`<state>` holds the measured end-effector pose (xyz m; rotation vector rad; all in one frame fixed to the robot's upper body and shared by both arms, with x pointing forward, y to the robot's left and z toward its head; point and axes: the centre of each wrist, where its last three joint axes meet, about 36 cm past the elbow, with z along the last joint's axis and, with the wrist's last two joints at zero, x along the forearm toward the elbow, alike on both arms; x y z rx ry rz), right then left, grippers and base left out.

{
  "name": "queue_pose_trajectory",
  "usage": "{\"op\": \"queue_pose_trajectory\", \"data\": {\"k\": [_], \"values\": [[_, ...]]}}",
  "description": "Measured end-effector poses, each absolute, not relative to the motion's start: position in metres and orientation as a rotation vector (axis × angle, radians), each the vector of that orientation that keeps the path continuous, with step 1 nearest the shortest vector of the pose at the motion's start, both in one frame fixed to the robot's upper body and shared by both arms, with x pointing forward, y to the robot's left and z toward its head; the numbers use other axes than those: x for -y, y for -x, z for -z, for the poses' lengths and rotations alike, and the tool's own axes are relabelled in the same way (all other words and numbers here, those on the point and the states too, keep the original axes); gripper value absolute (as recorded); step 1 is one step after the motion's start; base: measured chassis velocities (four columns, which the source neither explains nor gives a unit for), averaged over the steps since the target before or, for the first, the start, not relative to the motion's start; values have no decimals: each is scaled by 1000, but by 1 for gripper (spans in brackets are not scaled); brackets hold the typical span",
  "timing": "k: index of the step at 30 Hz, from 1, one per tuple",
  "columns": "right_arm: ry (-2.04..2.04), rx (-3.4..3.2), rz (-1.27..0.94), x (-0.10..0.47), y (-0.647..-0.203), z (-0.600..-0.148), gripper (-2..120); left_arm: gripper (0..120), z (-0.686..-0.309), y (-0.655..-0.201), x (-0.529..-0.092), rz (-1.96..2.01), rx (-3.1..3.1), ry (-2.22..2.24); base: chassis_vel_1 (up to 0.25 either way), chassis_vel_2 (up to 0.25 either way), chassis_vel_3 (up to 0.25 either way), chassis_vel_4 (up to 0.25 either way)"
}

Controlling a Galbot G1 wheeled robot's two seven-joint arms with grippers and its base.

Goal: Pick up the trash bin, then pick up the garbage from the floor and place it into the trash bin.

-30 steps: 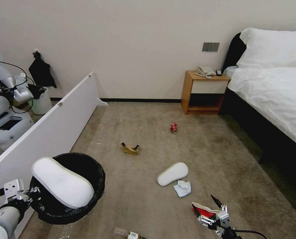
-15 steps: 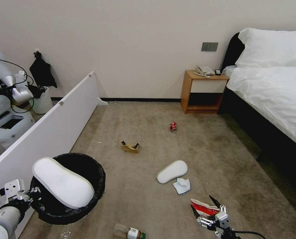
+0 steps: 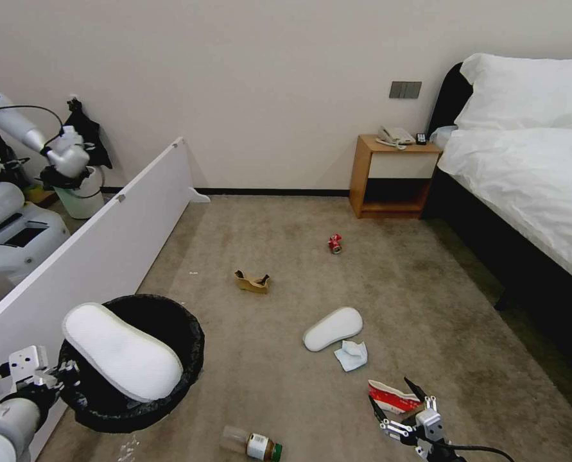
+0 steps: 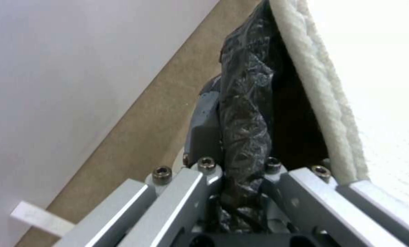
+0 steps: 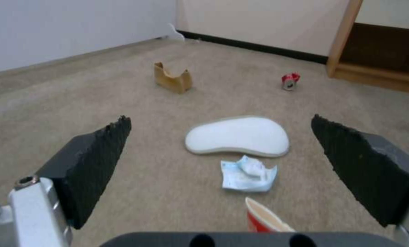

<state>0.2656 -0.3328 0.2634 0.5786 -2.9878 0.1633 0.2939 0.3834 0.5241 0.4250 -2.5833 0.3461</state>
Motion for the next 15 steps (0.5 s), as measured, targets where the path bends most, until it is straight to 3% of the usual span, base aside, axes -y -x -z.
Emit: {"op": "queue_pose_trajectory", "data": {"k": [8,15], "values": [[-583,2997,-160,332,-266,-263,100,2,-524,-294,-383,-347,2583,-425,110,-99,-109,101],[-608,3011,-131,330,-275,-259,100,2,-525,-293,-383,-347,2584,-428,13,-19,-16,11]]}}
